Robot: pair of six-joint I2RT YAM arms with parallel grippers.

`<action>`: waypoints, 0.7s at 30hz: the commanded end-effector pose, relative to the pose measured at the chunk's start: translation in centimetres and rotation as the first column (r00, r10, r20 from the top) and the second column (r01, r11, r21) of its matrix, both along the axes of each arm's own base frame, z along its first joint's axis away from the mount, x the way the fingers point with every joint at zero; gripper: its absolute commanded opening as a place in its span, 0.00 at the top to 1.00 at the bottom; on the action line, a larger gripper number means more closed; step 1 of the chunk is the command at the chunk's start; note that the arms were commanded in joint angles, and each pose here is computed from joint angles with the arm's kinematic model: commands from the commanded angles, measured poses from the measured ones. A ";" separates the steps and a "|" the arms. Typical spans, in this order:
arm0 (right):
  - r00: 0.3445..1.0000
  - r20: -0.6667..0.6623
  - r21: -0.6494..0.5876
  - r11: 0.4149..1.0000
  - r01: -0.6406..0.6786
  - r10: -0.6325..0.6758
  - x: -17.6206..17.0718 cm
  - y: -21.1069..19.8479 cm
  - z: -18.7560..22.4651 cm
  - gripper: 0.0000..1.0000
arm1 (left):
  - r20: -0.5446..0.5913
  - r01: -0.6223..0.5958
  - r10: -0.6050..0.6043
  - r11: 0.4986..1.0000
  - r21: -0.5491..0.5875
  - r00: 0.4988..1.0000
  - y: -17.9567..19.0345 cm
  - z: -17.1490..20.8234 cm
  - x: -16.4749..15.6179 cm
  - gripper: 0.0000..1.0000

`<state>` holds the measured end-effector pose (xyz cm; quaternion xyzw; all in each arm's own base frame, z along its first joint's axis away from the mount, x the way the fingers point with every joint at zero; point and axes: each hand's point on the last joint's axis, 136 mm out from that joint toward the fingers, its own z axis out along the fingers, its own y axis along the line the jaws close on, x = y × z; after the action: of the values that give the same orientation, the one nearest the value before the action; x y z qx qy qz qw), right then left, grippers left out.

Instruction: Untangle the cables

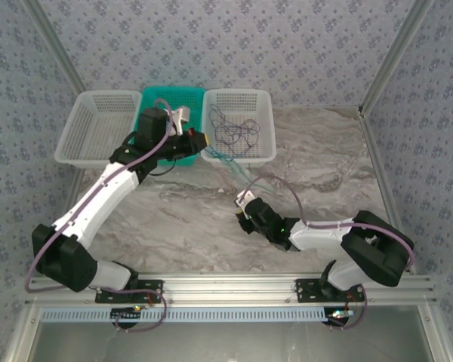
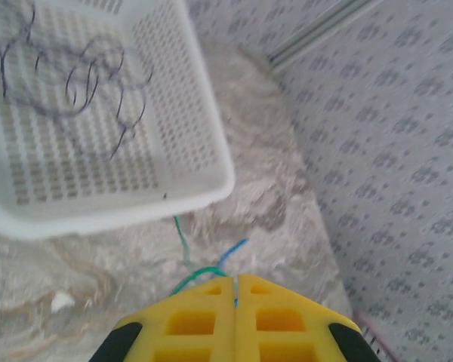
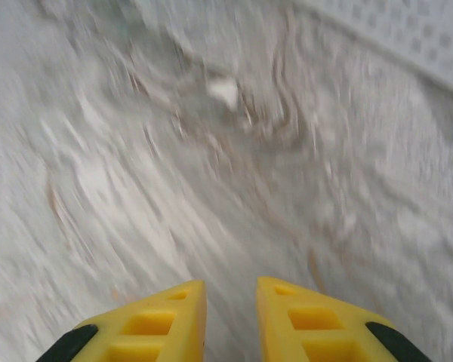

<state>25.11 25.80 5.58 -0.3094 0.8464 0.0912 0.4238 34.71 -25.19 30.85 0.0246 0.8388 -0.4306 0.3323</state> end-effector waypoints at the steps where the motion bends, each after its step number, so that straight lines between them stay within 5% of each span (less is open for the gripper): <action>1: 1.000 0.017 0.048 0.999 0.025 -0.026 0.2 0.0 2.3 0.75 | 0.051 0.028 -0.026 0.999 -0.035 0.998 -0.4 1.7 -0.5 1.00; 3: 0.999 0.053 0.093 0.996 0.003 -0.008 0.4 0.6 4.8 0.71 | 0.035 0.030 -0.029 0.999 -0.037 0.999 -0.4 1.1 -0.8 1.00; 9: 0.965 0.250 0.279 0.948 -0.156 0.085 0.3 2.1 15.3 0.41 | 0.026 0.037 -0.036 0.999 -0.034 0.999 -0.5 0.3 -1.4 1.00; 14: 0.935 0.344 0.378 0.900 -0.218 0.082 1.6 2.5 22.0 0.34 | 0.035 0.079 -0.078 0.996 -0.027 0.996 -1.8 0.5 -2.0 1.00; 21: 0.937 0.337 0.337 0.918 -0.207 0.088 6.0 3.7 21.9 0.29 | 0.051 0.126 -0.124 0.992 -0.027 0.991 -3.1 1.3 -3.0 1.00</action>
<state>30.09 28.59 28.01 -0.2752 0.7110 0.2311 0.6044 32.10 -27.57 29.41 0.0568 0.8398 -0.4453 0.3054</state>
